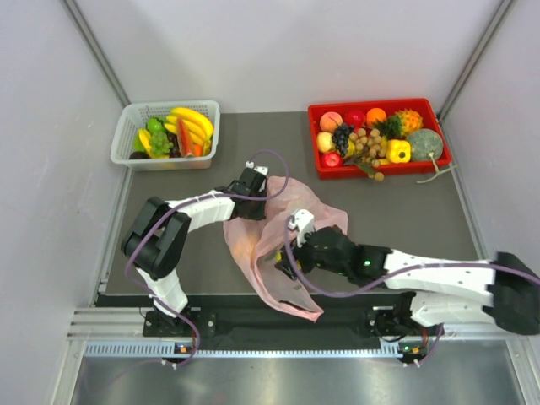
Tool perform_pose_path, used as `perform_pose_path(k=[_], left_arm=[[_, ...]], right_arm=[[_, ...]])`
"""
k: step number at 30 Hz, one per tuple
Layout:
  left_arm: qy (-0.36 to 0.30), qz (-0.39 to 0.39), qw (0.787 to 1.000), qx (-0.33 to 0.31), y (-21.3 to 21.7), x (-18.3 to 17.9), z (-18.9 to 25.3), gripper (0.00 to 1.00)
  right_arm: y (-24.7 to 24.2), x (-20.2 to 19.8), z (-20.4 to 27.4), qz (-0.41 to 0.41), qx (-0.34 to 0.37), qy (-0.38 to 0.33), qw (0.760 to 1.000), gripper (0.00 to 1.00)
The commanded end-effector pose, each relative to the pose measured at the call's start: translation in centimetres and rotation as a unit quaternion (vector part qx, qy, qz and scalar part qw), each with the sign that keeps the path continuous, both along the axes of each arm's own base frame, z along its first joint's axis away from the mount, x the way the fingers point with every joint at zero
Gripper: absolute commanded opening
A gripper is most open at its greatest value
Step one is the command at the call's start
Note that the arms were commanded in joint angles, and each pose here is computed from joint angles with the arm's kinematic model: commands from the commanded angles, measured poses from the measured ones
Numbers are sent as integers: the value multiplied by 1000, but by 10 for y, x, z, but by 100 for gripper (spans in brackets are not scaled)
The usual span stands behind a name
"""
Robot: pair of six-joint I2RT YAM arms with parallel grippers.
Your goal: Untie the knot of the plastic bag and take out the fruit
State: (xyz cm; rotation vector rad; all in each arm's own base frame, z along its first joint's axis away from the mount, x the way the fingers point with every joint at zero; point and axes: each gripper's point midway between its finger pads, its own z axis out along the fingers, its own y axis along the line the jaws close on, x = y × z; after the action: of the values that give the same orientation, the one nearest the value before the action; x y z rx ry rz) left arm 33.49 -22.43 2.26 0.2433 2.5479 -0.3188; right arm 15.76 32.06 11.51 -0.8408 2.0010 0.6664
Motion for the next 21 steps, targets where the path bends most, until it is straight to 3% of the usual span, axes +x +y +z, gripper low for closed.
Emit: perform_pose_path(k=[1, 4, 7, 9, 11, 15, 19, 21], left_arm=[[40, -1, 999, 21, 14, -24, -14, 0], [37, 0, 999, 21, 15, -23, -10, 0], [34, 0, 999, 18, 16, -24, -6, 0], [34, -2, 999, 12, 13, -24, -4, 0], [31, -4, 999, 5, 11, -22, 1, 0], [29, -4, 1000, -1, 8, -21, 8, 0], [24, -15, 999, -20, 2, -23, 21, 0], [22, -18, 999, -22, 2, -23, 24, 0]], right_arm=[[-12, -34, 41, 65, 53, 34, 996, 0], [-33, -45, 91, 86, 103, 9, 991, 0], [-68, -14, 140, 7, 132, -73, 989, 0], [-96, 28, 150, -85, 101, -120, 984, 0], [-110, 70, 156, -151, 64, -124, 979, 0], [-119, 149, 163, -236, 19, -128, 963, 0], [-130, 231, 190, -314, 26, -150, 937, 0], [-141, 274, 178, -348, 14, -149, 925, 0]])
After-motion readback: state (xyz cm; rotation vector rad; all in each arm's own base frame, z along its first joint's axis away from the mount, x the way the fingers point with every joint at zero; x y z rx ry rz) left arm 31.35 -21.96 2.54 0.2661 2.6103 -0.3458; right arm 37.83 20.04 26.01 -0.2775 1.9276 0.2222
